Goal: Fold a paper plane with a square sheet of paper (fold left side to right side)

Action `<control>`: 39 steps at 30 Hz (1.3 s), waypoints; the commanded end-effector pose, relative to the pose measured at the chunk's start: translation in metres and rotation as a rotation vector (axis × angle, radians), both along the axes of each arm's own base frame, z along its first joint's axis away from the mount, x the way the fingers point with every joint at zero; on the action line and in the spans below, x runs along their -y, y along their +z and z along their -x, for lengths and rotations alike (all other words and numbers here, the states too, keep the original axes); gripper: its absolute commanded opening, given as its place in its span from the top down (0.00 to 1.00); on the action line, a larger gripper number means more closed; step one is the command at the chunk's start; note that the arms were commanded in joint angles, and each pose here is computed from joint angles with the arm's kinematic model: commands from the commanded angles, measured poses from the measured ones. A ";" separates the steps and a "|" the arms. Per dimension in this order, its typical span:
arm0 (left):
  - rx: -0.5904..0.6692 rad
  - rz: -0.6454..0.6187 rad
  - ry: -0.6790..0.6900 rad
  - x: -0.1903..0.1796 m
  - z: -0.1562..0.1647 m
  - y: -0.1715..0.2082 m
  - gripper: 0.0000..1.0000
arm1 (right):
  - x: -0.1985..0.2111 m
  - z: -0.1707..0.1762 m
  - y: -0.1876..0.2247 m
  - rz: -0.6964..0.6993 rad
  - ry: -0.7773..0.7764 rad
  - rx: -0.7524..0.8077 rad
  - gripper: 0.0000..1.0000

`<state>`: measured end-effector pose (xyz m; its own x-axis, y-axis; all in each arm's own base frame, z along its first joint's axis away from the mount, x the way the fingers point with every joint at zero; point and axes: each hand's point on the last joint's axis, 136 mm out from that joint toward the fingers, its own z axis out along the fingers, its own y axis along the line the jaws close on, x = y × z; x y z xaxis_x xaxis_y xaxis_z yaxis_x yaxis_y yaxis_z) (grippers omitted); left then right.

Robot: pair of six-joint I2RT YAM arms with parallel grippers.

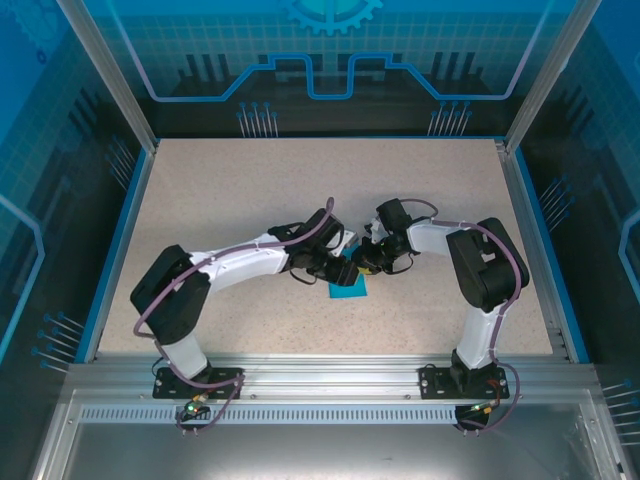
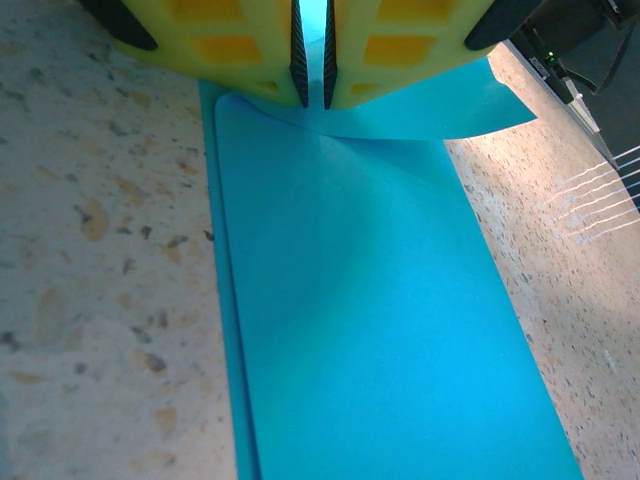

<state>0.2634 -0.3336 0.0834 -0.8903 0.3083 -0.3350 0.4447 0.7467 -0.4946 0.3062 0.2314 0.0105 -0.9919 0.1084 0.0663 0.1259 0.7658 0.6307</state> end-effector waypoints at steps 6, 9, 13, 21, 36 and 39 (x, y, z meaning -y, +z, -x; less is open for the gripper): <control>-0.105 -0.021 0.003 0.003 0.007 -0.041 0.58 | 0.016 0.021 -0.032 0.105 0.006 -0.097 0.83; -0.107 -0.043 0.012 -0.003 0.008 -0.048 0.58 | 0.016 0.022 -0.032 0.106 0.005 -0.101 0.83; -0.129 -0.062 0.016 -0.008 0.013 -0.057 0.58 | 0.016 0.023 -0.033 0.108 0.008 -0.102 0.83; -0.155 -0.104 0.030 -0.021 0.023 -0.072 0.59 | 0.016 0.022 -0.033 0.109 0.011 -0.104 0.83; -0.216 -0.147 0.056 -0.049 0.054 -0.086 0.61 | 0.016 0.022 -0.033 0.111 0.012 -0.109 0.83; -0.234 -0.130 0.068 -0.055 0.064 -0.087 0.62 | 0.016 0.022 -0.034 0.111 0.014 -0.108 0.83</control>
<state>0.2341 -0.3107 0.0192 -0.9267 0.2884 -0.2407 0.3737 0.7739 -0.5114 0.3054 0.2327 0.0106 -0.9928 0.0941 0.0746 0.1200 0.7650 0.6328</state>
